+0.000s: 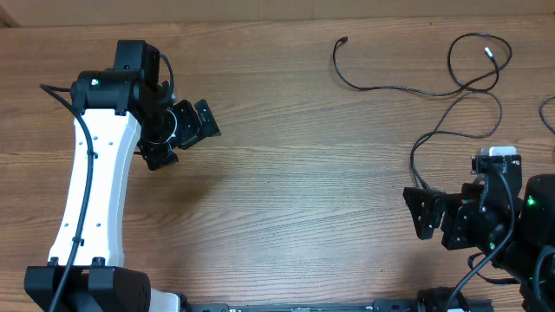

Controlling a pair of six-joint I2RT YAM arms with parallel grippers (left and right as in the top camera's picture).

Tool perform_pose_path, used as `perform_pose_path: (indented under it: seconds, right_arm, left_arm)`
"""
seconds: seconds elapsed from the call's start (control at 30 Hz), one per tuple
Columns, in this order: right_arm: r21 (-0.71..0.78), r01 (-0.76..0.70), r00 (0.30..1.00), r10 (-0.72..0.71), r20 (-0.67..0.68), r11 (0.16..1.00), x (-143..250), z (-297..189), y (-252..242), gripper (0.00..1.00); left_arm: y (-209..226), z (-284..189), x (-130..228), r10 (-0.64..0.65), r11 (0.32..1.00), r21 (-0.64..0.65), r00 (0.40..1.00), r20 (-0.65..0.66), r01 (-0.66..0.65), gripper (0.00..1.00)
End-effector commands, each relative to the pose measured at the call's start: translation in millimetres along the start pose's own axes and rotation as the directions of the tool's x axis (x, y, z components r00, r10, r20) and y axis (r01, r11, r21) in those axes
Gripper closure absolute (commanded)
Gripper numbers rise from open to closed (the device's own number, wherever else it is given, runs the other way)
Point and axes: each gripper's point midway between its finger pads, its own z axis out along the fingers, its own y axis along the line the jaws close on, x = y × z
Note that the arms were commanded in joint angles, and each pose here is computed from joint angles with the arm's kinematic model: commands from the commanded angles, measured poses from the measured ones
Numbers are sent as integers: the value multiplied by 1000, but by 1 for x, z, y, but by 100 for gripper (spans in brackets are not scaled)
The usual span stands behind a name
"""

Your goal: Untangle cables

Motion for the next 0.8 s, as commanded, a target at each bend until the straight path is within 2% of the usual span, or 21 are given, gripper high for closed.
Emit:
perform_pose_path:
  seconds: [0.0, 0.77]
  right_arm:
    - [5, 10, 1000, -10, 0, 1000, 1, -4, 0, 0]
    - [9, 2, 1000, -2, -31, 1000, 9, -4, 0, 0]
  left_arm:
    - [1, -1, -3, 1, 1000, -10, 1000, 12, -1, 0]
    - [1, -1, -3, 1, 1000, -10, 1000, 13, -1, 1]
